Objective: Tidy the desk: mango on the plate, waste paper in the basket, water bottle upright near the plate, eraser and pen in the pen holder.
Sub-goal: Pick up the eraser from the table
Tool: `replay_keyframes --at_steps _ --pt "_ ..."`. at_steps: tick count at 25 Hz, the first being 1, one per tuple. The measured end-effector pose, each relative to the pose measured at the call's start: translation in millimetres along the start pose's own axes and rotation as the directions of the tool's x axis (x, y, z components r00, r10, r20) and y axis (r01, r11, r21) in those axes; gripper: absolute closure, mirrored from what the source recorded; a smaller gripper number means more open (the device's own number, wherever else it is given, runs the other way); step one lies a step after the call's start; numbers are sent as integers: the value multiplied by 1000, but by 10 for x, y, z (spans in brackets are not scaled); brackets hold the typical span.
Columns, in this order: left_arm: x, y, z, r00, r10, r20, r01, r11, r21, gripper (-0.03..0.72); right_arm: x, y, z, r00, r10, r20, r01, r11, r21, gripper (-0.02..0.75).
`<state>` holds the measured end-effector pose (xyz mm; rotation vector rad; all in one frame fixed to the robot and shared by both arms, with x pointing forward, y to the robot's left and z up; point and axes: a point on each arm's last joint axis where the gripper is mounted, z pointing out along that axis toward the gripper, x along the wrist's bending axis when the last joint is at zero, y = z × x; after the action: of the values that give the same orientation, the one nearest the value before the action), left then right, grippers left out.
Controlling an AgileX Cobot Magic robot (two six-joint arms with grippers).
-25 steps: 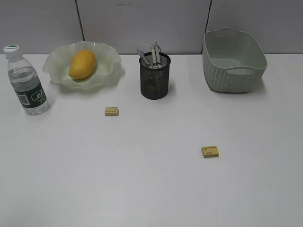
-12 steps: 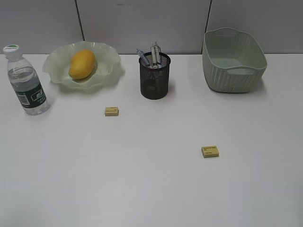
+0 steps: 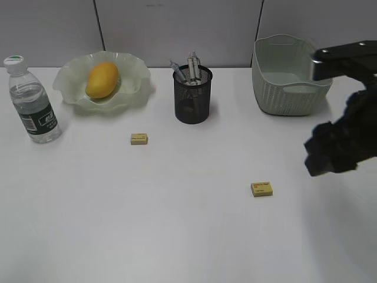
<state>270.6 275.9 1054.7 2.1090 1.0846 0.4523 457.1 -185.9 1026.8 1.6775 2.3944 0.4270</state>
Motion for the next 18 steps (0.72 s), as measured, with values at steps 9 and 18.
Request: replay_keyframes --at_steps 9,18 --pt "0 2 0 1000 0 0 0 1000 -2 263 125 406 615 996 80 -41 -78 995 60 123" --pt "0 3 0 1000 0 0 0 1000 -3 263 147 409 1182 988 152 -18 -149 980 131 139"
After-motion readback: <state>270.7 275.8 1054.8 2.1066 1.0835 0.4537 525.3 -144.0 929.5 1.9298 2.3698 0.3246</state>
